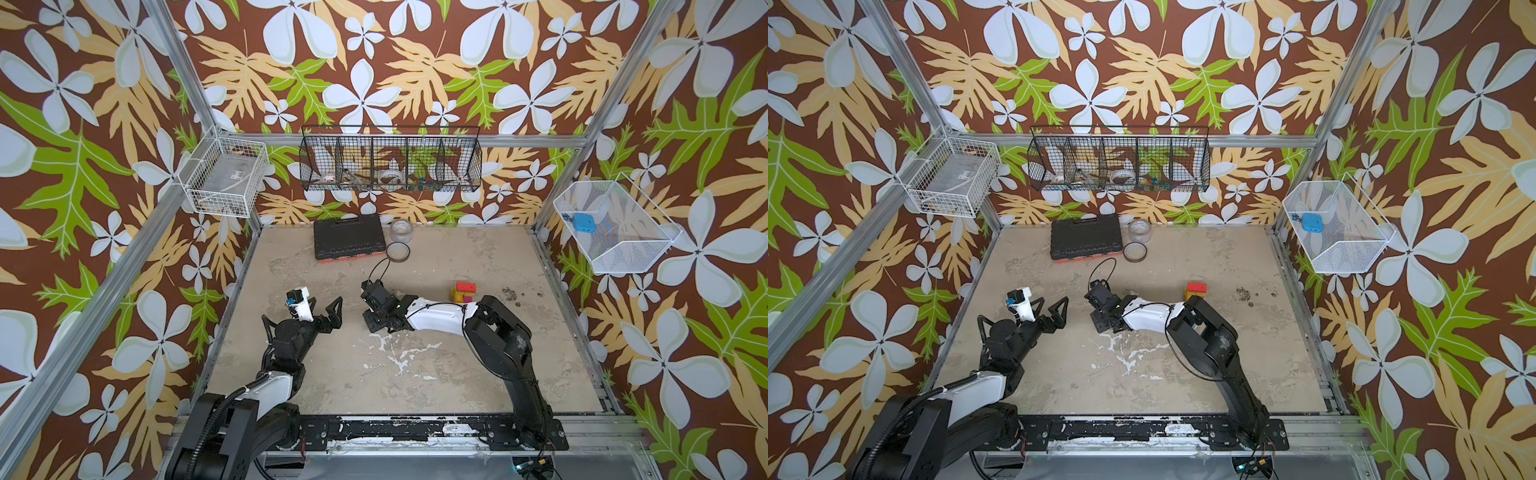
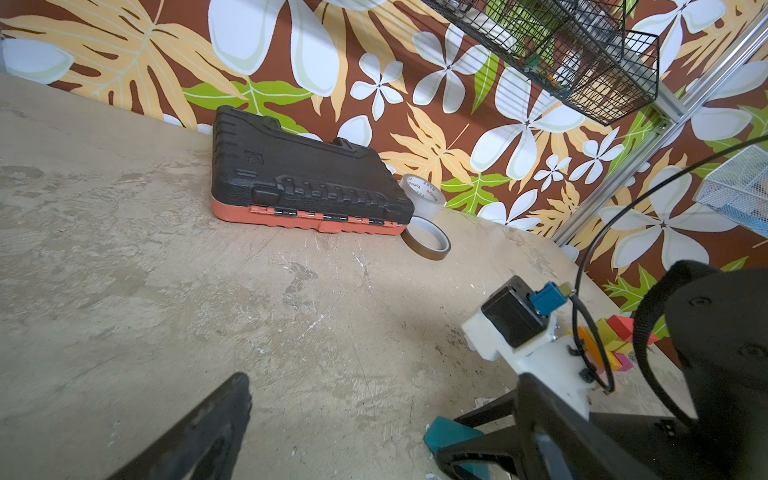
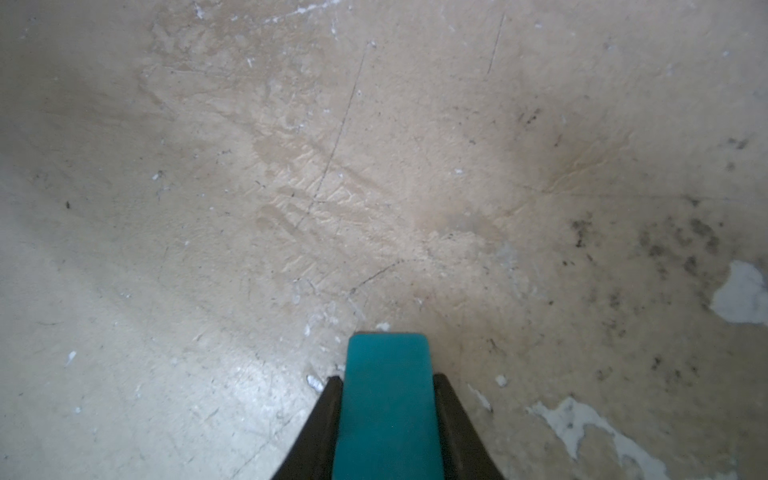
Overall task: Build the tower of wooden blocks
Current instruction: 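Lower the right gripper onto the teal wedge block and grasp it, then lift the teal wedge with the right gripper and carry it over the tower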
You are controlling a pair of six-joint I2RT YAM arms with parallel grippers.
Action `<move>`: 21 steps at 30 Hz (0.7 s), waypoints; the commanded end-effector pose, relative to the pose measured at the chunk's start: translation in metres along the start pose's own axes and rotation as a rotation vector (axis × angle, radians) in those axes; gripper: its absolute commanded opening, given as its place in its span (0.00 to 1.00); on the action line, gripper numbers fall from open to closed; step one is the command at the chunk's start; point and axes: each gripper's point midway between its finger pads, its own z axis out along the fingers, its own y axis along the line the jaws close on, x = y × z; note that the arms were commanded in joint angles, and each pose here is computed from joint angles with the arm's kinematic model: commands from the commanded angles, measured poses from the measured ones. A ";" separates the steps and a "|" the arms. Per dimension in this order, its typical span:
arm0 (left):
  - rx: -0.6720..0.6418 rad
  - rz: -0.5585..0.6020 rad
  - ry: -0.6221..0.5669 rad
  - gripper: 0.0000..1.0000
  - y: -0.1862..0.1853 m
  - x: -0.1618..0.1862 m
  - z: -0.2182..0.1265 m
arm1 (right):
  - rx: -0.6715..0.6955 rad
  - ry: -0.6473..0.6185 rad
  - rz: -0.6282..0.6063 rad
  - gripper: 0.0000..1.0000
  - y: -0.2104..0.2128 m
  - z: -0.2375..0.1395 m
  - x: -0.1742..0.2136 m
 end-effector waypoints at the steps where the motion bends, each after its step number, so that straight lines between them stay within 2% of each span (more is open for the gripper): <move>1: 0.023 -0.002 -0.034 1.00 -0.005 -0.010 0.001 | -0.003 -0.013 0.012 0.27 -0.001 -0.013 -0.005; 4: 0.023 -0.001 -0.034 1.00 -0.005 -0.010 0.001 | -0.017 -0.045 0.031 0.23 -0.002 -0.040 -0.014; 8: 0.023 0.001 -0.033 1.00 -0.005 -0.010 0.000 | -0.004 -0.099 0.060 0.10 -0.012 -0.098 -0.029; 13: 0.029 0.002 -0.032 1.00 -0.006 -0.009 0.000 | 0.061 -0.231 0.128 0.08 -0.040 -0.185 -0.046; 14: 0.032 0.003 -0.032 1.00 -0.007 -0.009 0.000 | 0.065 -0.264 0.121 0.08 -0.044 -0.202 -0.050; 16: 0.036 0.003 -0.030 1.00 -0.008 -0.009 0.000 | 0.085 -0.328 0.099 0.00 -0.054 -0.232 -0.060; 21: 0.043 0.004 -0.030 1.00 -0.009 -0.009 0.000 | 0.222 -0.468 0.034 0.00 -0.095 -0.292 -0.085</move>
